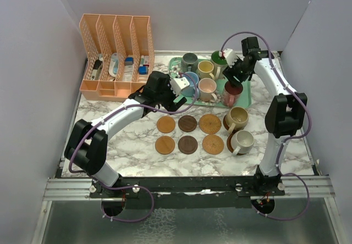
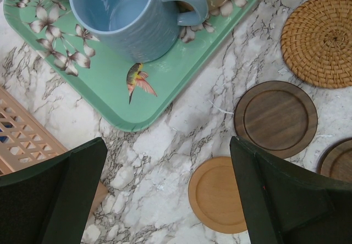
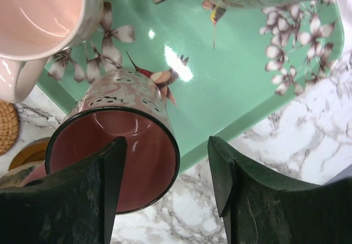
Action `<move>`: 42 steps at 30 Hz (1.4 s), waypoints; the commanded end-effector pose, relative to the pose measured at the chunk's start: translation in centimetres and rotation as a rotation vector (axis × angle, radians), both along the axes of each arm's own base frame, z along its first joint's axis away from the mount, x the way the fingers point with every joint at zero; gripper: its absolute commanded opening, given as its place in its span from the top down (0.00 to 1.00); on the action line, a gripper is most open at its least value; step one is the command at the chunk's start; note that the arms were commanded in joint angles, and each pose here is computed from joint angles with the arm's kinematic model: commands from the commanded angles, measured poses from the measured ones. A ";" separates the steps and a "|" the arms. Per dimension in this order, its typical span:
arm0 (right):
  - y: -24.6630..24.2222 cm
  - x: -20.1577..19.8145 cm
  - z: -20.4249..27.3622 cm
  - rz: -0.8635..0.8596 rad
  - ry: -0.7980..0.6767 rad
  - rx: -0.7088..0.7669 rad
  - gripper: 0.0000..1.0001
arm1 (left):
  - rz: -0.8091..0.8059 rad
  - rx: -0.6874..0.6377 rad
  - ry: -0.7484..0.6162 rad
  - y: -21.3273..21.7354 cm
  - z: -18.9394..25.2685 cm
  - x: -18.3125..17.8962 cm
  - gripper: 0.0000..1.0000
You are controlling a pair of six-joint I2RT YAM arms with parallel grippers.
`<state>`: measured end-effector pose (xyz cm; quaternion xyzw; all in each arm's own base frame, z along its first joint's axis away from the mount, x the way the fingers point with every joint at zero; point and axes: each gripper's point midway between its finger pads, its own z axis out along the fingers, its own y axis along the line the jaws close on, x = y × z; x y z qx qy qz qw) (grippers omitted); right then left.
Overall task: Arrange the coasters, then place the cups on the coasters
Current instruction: Pick up the cup from the tray.
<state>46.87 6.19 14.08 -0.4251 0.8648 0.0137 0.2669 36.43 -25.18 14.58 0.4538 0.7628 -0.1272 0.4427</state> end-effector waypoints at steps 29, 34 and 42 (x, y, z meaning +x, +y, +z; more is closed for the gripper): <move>-0.1 -1.0 0.1 0.063 0.064 0.018 0.99 | -0.036 -0.014 -0.010 -1.2 0.8 0.1 0.01; -0.8 -0.9 1.8 0.026 0.030 0.036 0.99 | -0.037 -0.015 -0.009 -1.2 0.8 0.1 0.01; -1.6 -0.7 4.8 -0.041 -0.004 0.088 0.99 | -0.040 -0.021 -0.010 -1.3 1.0 0.0 0.01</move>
